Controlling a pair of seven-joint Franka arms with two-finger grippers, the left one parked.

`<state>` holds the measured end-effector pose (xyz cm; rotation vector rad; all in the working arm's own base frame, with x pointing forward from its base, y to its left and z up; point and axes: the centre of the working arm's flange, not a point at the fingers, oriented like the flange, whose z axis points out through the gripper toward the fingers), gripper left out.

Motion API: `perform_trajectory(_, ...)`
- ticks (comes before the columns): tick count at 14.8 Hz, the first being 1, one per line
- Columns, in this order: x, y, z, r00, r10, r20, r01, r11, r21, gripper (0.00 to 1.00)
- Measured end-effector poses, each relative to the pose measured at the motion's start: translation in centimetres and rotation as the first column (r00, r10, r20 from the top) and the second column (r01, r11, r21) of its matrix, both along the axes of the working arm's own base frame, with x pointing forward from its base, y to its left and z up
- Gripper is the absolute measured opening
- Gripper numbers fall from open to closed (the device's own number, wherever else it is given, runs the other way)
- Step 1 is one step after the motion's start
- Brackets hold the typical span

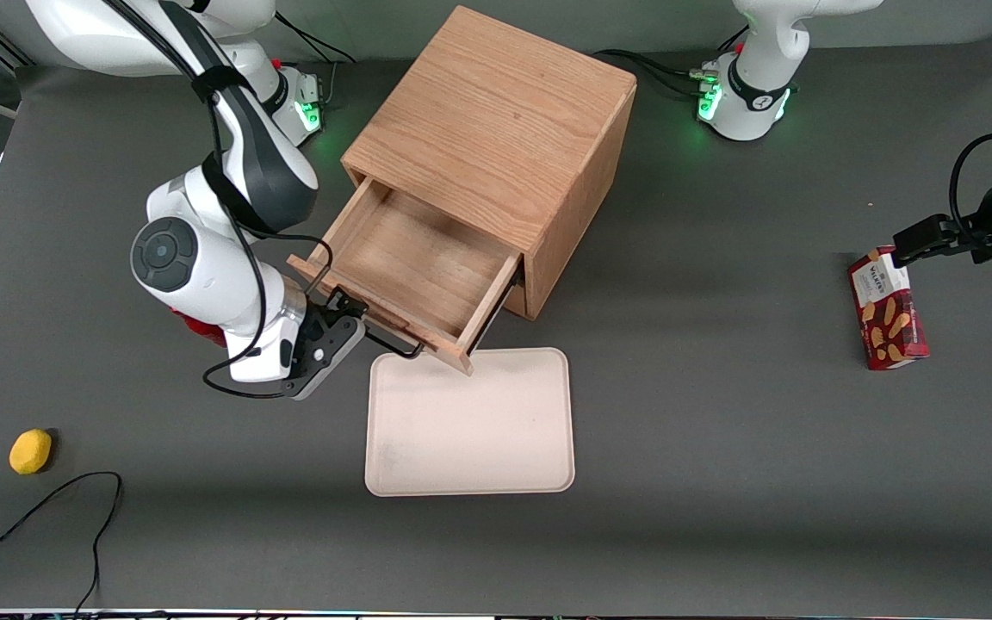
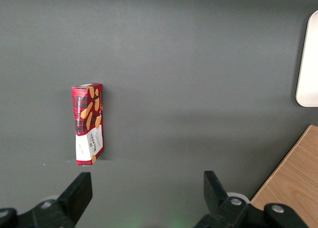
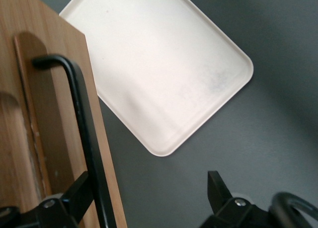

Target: Open upper drawer

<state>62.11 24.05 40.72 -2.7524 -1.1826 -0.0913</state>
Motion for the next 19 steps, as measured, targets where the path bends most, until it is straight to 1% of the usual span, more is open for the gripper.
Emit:
perform_trajectory(4, 0.8, -2.0, -0.2, 1.0, -0.002, 0.009, 0.002, 1.0, -0.012, 1.0)
perform_trajectory(9, 0.9, -2.1, -0.1, 1.0, -0.003, 0.014, 0.004, 1.0, -0.011, 1.0)
perform_trajectory(14, 1.7, -3.1, 0.2, 0.998, -0.027, 0.056, 0.028, 1.0, -0.005, 1.0)
perform_trajectory(17, 2.0, -3.6, 0.4, 0.997, -0.034, 0.063, 0.035, 0.999, -0.006, 1.0)
perform_trajectory(19, 2.5, -4.3, 1.1, 0.996, -0.047, 0.08, 0.047, 0.999, -0.004, 1.0)
